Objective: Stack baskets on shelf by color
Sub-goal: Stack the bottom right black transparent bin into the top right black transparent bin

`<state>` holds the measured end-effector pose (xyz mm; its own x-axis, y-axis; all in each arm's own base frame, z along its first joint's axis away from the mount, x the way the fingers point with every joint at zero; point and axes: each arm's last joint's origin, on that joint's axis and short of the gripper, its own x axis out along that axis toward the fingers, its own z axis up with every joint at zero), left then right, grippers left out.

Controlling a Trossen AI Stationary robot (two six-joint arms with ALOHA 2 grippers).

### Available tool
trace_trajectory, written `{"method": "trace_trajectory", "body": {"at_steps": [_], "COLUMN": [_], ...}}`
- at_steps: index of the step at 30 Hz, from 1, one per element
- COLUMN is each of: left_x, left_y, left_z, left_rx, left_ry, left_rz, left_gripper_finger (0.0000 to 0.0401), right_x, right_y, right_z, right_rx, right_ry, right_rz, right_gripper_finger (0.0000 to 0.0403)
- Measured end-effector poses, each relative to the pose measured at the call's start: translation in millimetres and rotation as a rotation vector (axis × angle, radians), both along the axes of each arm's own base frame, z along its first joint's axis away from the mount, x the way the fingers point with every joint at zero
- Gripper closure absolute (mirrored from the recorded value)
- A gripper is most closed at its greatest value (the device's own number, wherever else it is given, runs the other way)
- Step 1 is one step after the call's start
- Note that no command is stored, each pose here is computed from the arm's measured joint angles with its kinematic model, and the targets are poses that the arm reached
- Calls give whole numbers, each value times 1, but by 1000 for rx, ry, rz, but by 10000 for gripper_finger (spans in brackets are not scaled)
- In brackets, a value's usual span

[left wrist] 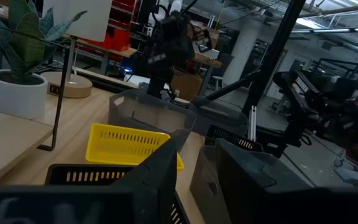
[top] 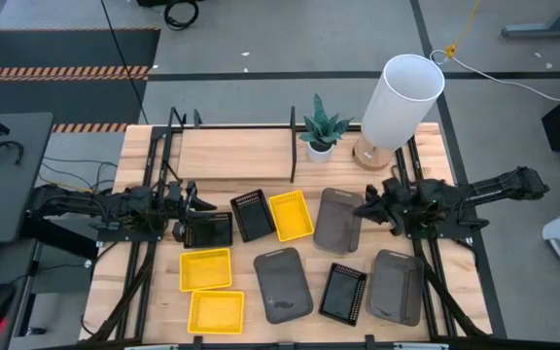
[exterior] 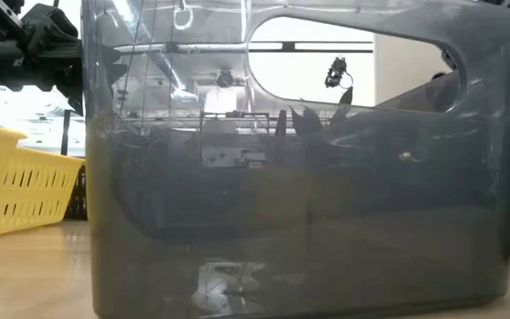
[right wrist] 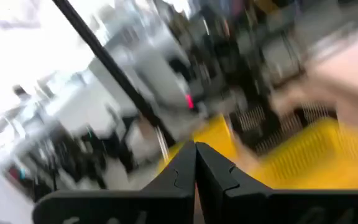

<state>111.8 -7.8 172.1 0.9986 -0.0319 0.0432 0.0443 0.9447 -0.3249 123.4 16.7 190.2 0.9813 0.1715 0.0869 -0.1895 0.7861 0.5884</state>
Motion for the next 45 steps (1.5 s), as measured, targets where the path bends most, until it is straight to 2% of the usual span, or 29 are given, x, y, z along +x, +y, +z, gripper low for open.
{"method": "trace_trajectory", "body": {"at_steps": [4, 10, 20, 23, 27, 31, 37, 41, 45], "left_x": [0, 0, 0, 0, 0, 0, 0, 0, 0], "left_y": [0, 0, 0, 0, 0, 0, 0, 0, 0], "left_z": [0, 0, 0, 0, 0, 0, 0, 0, 0], "left_rx": [0, 0, 0, 0, 0, 0, 0, 0, 0], "left_ry": [0, 0, 0, 0, -1, 0, 0, 0, 0], "left_rz": [0, 0, 0, 0, 0, 0, 0, 0, 0], "left_gripper_finger": [284, 284, 284, 284, 284, 284, 284, 284, 284], "right_x": [9, 19, 19, 19, 18, 19, 22, 25, 29], "right_y": [5, 16, 32, 36, 41, 46, 54, 59, 62], "right_z": [5, 17, 37, 38, 35, 33, 27, 21, 15], "right_rx": [-17, -52, -211, -245, -247, -234, -238, -233, -255], "right_ry": [272, 577, 1137, 1285, 1459, 1584, 1682, 1731, 1768], "right_rz": [27, 70, 74, 109, 182, 243, 290, 318, 328], "right_gripper_finger": [398, 398, 396, 381, 339, 288, 224, 200, 197]}}
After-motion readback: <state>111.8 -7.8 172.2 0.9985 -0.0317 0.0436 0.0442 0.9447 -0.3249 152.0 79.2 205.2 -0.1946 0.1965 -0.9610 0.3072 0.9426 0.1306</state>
